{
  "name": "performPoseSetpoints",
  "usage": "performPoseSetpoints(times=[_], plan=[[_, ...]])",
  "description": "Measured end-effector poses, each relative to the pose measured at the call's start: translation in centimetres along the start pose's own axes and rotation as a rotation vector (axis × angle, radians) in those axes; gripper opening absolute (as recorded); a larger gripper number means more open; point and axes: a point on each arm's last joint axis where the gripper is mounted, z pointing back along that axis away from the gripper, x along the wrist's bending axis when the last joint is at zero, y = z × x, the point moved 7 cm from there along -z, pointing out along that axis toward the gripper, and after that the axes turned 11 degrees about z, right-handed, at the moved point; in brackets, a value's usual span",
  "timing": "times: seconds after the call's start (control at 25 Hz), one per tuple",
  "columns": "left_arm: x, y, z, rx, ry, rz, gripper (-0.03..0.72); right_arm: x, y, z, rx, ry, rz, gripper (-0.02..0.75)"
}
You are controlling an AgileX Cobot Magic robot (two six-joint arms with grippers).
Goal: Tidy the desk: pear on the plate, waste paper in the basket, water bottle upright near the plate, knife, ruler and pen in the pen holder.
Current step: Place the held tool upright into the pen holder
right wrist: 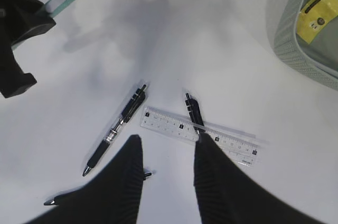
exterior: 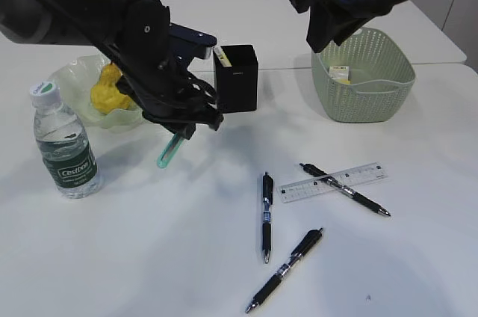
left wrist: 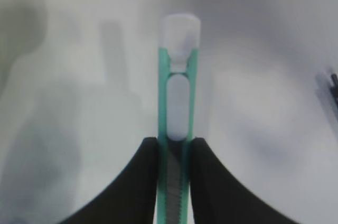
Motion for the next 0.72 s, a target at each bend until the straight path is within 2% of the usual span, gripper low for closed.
performPoseSetpoints(times=[0.4, 0.52, 0.72], plan=[[-1.7, -3.6, 0.5, -0.225, 0.106, -0.008, 0.115, 0.0, 0.0, 0.0, 0.000, 0.000, 0.005, 0.280], [-2.0, -4.5, 0.7, -0.284, 0.118, -0.033, 0.115, 0.0, 0.0, 0.0, 0.000, 0.000, 0.009, 0.280], [-1.2, -6.0, 1.0, -0.366, 0.136, -0.022, 0.115, 0.0, 0.0, 0.0, 0.000, 0.000, 0.011, 0.280]])
